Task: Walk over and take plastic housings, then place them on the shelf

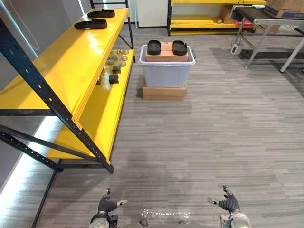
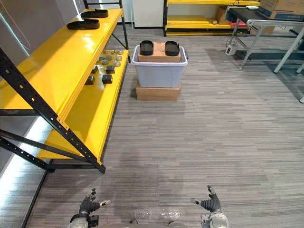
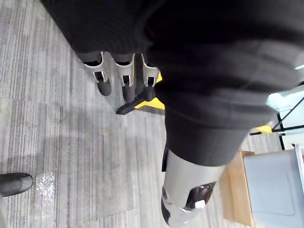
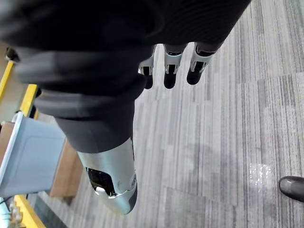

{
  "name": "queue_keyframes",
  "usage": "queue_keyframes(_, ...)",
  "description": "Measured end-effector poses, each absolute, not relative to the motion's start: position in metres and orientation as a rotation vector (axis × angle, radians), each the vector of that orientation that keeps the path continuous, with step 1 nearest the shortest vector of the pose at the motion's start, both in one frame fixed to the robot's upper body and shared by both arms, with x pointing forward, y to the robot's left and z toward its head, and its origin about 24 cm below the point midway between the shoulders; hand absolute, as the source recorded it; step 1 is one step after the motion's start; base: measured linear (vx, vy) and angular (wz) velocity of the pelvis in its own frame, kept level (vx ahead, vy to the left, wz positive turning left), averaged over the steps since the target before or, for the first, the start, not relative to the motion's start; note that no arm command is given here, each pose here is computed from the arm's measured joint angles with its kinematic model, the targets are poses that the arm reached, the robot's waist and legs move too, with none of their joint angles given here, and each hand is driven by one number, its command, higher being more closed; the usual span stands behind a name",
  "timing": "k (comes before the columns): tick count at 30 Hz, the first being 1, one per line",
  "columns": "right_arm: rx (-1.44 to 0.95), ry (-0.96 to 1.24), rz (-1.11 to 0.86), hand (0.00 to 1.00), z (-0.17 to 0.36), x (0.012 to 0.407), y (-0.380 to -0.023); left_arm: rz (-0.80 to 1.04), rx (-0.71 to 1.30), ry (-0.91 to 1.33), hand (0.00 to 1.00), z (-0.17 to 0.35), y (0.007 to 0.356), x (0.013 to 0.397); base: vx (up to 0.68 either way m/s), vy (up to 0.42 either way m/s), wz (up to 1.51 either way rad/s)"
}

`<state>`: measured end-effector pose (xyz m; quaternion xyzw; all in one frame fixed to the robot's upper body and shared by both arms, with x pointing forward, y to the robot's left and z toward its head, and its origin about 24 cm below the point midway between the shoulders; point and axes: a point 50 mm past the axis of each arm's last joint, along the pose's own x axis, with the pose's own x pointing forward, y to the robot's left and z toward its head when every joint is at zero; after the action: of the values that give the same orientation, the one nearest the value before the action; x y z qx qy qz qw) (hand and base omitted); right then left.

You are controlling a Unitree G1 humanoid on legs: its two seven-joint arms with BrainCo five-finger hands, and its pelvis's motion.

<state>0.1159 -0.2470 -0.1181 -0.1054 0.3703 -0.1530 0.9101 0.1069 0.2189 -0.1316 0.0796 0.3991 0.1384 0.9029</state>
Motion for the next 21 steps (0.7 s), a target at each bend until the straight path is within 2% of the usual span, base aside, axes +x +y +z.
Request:
queue_keyframes(13, -0.152, 0.688, -0.430, 0.00, -0.108, 0.139, -0.257, 0.285, 0.157, 0.725, 0.00, -0.118, 0.218, 0.127, 0.06, 0.004, -0.10)
queue_keyframes(21, -0.142, 0.706, -0.444, 0.00, -0.109, 0.143, -0.255, 0.304, 0.165, 0.673, 0.00, -0.109, 0.220, 0.134, 0.10, 0.086, -0.11)
